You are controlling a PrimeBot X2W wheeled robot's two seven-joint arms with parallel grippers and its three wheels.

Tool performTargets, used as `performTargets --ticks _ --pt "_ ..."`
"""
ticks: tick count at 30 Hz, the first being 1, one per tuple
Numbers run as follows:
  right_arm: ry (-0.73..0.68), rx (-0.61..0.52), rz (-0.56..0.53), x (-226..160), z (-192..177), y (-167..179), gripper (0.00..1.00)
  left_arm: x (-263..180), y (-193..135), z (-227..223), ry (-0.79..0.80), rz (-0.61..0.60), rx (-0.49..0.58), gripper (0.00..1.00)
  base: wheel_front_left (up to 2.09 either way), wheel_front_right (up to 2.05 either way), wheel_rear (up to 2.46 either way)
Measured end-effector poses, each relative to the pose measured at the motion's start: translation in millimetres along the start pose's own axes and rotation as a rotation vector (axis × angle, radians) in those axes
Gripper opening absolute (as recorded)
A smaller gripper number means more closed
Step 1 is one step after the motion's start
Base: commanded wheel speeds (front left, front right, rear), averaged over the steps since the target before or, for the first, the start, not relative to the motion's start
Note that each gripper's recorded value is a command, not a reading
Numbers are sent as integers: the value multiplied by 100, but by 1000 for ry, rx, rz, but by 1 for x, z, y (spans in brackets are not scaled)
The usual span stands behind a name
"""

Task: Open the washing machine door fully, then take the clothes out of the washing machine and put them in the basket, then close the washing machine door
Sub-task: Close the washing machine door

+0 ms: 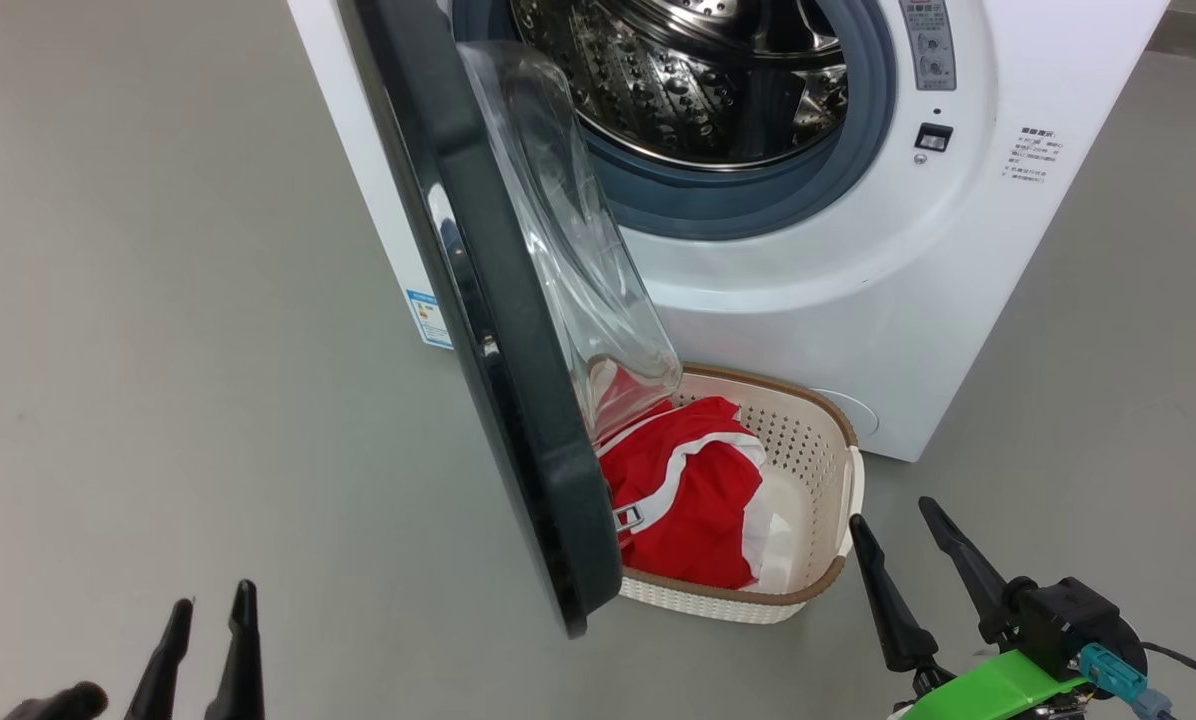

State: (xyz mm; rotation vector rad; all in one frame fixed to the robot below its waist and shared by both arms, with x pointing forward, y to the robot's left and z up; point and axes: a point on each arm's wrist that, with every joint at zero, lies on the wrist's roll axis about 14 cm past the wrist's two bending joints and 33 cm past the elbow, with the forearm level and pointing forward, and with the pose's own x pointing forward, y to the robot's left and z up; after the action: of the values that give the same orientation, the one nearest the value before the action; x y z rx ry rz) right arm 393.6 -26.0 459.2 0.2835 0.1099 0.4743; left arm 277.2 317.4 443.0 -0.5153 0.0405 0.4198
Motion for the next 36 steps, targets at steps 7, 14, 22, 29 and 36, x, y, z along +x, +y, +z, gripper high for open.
performTargets --ticks 7,14,22,29,36 --pt "-1 1 -1 0 0 0 100 -9 -18 9 -60 -30 207 100 0 0 0" --pt "-2 0 -5 0 1 -1 100 -11 -31 25 -122 -53 300 100 0 0 0" --pt "-6 -1 -7 -1 2 -2 100 -15 -28 20 -108 -46 305 100 0 0 0" --pt "-8 -2 -10 -2 3 -3 100 -15 -31 19 -107 -53 273 99 0 0 0" --pt "-13 -4 -13 -3 5 -3 100 -13 -49 12 -108 -78 -75 0 0 0 0"
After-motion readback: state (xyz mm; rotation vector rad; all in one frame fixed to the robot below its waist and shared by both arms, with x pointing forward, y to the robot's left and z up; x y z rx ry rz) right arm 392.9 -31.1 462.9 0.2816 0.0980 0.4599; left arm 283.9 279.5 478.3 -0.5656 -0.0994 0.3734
